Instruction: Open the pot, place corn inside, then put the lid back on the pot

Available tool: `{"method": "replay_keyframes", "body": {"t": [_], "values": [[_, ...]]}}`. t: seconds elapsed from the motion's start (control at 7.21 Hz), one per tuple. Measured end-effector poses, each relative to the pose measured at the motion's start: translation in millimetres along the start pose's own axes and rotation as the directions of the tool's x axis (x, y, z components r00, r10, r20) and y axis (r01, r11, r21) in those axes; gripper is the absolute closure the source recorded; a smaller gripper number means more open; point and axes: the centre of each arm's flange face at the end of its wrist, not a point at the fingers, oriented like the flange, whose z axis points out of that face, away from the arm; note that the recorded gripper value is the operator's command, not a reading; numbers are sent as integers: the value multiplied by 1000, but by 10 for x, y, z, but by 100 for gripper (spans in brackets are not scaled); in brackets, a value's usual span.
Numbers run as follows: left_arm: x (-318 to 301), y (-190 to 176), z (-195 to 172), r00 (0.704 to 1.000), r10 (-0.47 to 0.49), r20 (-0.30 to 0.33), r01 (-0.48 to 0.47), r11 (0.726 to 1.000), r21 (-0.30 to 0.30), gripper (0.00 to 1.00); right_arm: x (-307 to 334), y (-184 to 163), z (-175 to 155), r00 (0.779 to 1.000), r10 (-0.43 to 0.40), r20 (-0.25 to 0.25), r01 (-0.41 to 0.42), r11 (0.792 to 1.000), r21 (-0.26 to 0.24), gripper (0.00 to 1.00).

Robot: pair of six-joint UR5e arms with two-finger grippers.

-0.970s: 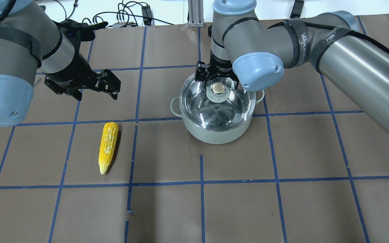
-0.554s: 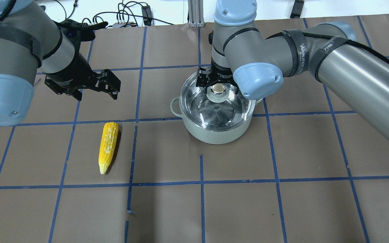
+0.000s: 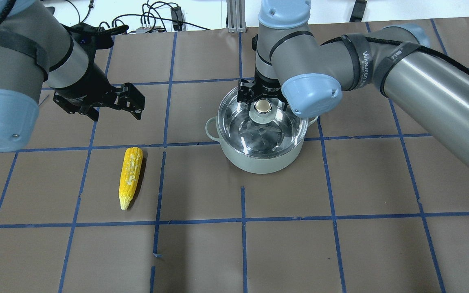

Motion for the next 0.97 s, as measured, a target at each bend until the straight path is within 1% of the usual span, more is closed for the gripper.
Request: {"method": "replay_keyframes", "body": {"t": [0.42,0.55,0.69,0.83,0.97], "values": [[34,21,-23,1000,6,-3,-6,1000,5,0,6,-10,-8,1000,3,1,-3,1000,3,28],[59,37,-50,1000,11,-5,-11,1000,10,0,5,-8,-16,1000,4,2,-4,1000,4,35],[78,47,-72,1000,15,-11,-14,1000,15,0,3,-6,-21,1000,5,2,-5,1000,5,40],[91,54,-85,1000,17,-20,-16,1000,18,0,4,-4,-27,1000,6,2,-6,1000,5,44],[98,56,-87,1000,17,-24,-17,1000,19,0,4,-2,-34,1000,8,2,-8,1000,6,46]]}}
